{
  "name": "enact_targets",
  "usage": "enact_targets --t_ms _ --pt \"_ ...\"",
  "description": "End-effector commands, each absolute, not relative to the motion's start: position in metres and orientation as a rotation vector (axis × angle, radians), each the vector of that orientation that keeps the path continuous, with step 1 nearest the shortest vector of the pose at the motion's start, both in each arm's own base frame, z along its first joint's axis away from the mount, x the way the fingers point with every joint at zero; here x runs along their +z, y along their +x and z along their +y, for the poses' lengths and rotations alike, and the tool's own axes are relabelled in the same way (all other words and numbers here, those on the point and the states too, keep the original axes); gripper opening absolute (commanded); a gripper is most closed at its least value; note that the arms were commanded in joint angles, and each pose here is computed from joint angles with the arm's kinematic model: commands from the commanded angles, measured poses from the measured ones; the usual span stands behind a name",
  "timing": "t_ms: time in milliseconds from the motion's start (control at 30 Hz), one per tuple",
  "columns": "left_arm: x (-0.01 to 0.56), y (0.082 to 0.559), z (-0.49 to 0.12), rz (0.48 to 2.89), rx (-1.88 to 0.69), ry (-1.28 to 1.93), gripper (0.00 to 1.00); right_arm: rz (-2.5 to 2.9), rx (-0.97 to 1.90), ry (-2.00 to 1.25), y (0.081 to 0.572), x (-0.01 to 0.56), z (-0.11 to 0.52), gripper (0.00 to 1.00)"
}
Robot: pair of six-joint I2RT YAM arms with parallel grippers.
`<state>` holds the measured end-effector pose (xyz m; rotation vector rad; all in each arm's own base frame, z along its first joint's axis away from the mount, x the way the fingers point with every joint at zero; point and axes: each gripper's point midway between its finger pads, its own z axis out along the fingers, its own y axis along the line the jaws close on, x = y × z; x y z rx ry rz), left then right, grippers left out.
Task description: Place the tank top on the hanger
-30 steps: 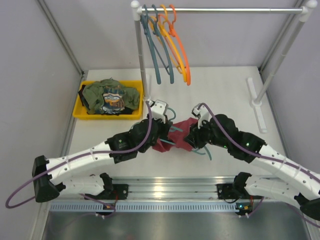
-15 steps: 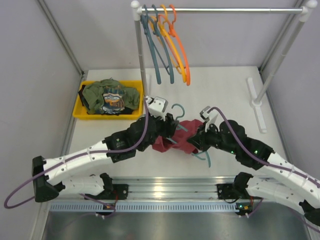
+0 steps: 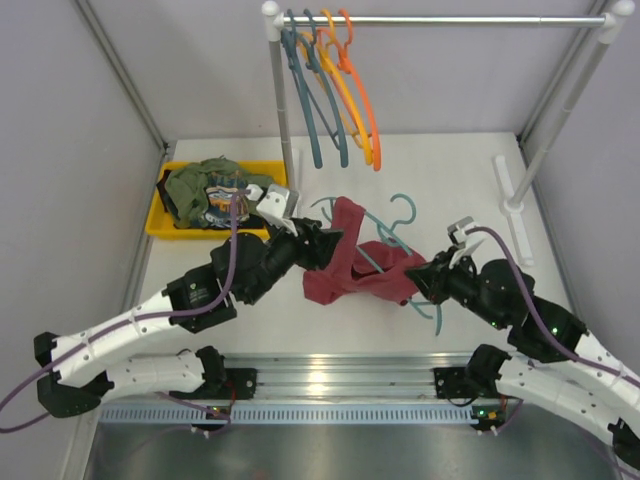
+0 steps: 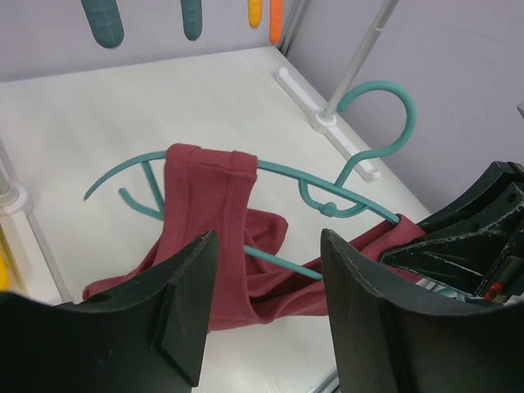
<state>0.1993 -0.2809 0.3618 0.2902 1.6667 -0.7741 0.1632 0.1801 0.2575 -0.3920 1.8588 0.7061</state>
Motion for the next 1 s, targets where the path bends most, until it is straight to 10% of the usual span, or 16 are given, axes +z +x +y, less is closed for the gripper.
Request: enact_targets --t_ms 0,967 --pt "0.394 0.193 -0.276 1.603 -0.823 0.283 0.58 1.765 0.649 -0.240 0.171 0.303 0.151 0.00" --pt "0.426 0.181 -0.257 1.546 -0.842 0.319 0.57 1.688 0.306 0.018 0.277 0.475 0.079 0.00"
